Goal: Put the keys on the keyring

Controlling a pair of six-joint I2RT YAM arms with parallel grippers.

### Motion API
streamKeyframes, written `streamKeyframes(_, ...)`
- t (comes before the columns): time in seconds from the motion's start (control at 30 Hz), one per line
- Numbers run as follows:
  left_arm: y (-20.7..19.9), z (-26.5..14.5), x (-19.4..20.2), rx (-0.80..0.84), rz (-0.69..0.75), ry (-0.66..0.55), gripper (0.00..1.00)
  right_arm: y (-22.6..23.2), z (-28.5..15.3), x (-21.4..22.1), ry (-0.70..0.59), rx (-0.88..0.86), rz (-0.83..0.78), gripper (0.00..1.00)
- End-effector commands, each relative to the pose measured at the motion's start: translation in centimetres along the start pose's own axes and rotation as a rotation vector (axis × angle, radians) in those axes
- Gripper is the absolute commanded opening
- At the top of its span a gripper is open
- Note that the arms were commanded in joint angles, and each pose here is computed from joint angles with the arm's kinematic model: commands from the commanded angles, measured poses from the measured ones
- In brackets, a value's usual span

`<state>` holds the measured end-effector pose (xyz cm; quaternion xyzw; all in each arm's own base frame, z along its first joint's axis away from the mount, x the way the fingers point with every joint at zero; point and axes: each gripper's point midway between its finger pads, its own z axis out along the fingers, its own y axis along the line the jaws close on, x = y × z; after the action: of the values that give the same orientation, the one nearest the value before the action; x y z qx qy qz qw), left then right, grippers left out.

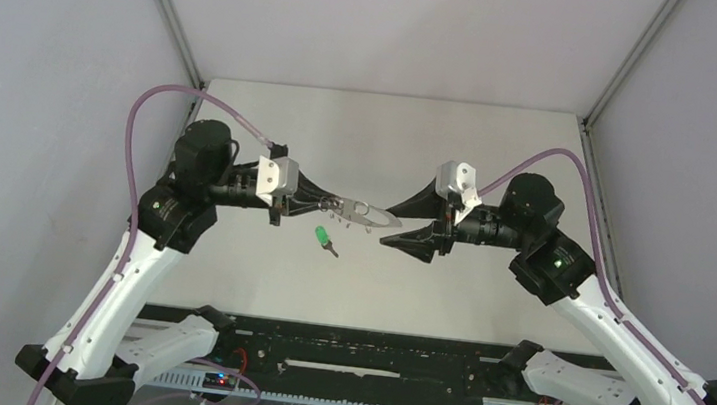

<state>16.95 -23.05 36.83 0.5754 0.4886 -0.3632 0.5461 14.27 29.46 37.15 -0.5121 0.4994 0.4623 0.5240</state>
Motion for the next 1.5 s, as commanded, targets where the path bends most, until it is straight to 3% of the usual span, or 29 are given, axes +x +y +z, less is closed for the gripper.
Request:
streamKeyframes(0.0, -1.0, -0.6, -4.3, 0.030, -0.003, -0.099, 0.00, 0.6, 0.7, -0.5, -0.022, -0.022, -0.037, 0.55)
streamKeyframes(0.13, -1.7, -0.7, -4.5, 0.053, -0.038, -0.109, 0.00, -0.1, 1.4, -0.8, -0.036, 0.023, -0.033, 0.36)
streamKeyframes(0.23, -2.1, -0.8, -4.5, 0.064, -0.044, -0.113, 0.00, -0.2, 1.8, -1.1, -0.045, 0.038, -0.031, 0.04)
streamKeyframes(0.3, -1.8, -0.8, -4.0, 0.042, -0.038, -0.103, 0.01, -0.2, 1.8, -1.1, -0.047, 0.054, -0.012, 0.00)
streamKeyframes(0.33, -1.4, -0.8, -3.7, 0.016, -0.026, -0.092, 0.11, -0.2, 1.7, -1.2, -0.050, 0.061, 0.005, 0.00)
streamKeyframes(0.4, -0.2, -1.1, -3.0, -0.066, 0.024, -0.064, 0.58, -0.5, 1.6, -1.2, -0.049, 0.087, 0.052, 0.00)
streamKeyframes(0.43, 0.5, -1.4, -3.0, -0.115, 0.069, -0.056, 0.66, -0.6, 1.5, -1.1, -0.045, 0.103, 0.077, 0.00)
streamKeyframes(0.57, 3.4, -3.3, -5.5, -0.329, 0.340, -0.119, 0.77, -1.1, 1.4, -0.3, -0.021, 0.163, 0.156, 0.00)
streamKeyframes(0.73, 2.4, -4.1, -7.1, -0.375, 0.722, -0.115, 0.79, -2.6, 1.5, -0.3, 0.003, 0.278, 0.246, 0.00)
streamKeyframes(0.9, 0.0, -2.8, -5.2, -0.323, 1.022, -0.085, 0.78, -3.7, 2.5, -0.2, 0.041, 0.369, 0.310, 0.00)
streamKeyframes(1.13, 0.8, -1.3, -3.1, -0.323, 1.079, 0.001, 0.70, -3.4, 3.5, -0.8, 0.020, 0.425, 0.325, 0.00)
streamKeyframes(1.47, 1.9, 0.0, -1.0, -0.283, 1.017, 0.110, 0.61, -3.0, 4.3, -0.9, 0.012, 0.456, 0.311, 0.00)
